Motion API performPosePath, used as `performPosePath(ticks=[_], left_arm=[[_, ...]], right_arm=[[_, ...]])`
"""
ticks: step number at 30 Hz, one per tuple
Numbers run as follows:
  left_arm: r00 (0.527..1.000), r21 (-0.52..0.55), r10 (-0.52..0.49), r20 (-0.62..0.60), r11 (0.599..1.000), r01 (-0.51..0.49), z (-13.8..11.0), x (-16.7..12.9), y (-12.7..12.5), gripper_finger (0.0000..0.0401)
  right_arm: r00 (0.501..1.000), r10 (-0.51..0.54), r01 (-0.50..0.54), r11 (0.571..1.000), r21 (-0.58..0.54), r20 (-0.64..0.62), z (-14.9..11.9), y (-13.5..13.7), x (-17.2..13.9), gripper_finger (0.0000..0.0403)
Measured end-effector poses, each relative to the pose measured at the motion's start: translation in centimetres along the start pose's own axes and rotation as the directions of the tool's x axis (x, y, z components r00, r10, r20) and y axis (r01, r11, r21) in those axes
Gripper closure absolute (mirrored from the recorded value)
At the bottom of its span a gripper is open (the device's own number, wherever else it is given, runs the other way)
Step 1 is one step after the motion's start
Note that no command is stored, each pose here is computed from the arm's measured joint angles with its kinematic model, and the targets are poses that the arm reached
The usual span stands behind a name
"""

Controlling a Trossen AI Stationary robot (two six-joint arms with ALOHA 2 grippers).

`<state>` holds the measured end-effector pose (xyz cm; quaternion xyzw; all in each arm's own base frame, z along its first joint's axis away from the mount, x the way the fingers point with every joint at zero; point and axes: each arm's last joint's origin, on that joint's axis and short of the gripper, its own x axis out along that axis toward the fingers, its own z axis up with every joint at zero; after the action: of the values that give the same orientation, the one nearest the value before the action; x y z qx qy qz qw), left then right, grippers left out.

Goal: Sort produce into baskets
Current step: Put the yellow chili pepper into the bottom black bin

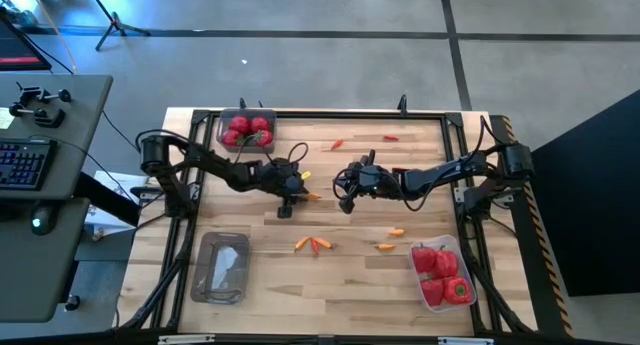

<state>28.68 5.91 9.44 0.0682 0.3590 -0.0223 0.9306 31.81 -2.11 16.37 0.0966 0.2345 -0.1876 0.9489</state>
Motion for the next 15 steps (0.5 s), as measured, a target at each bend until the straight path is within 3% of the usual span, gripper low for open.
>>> performPosePath(ticks=[8,15], left_arm=[[1.0,0.002,0.0,-0.003,1.0,0.0,0.2,-0.1,0.0,0.039],[0.998,0.014,-0.061,0.001,0.998,0.061,2.1,-3.7,-0.7,0.0397]], right_arm=[[1.0,0.006,-0.006,1.0,-0.005,0.005,0.1,0.0,0.0,0.0403],[1.0,0.013,-0.013,1.0,-0.013,0.003,0.0,0.1,0.0,0.0403]])
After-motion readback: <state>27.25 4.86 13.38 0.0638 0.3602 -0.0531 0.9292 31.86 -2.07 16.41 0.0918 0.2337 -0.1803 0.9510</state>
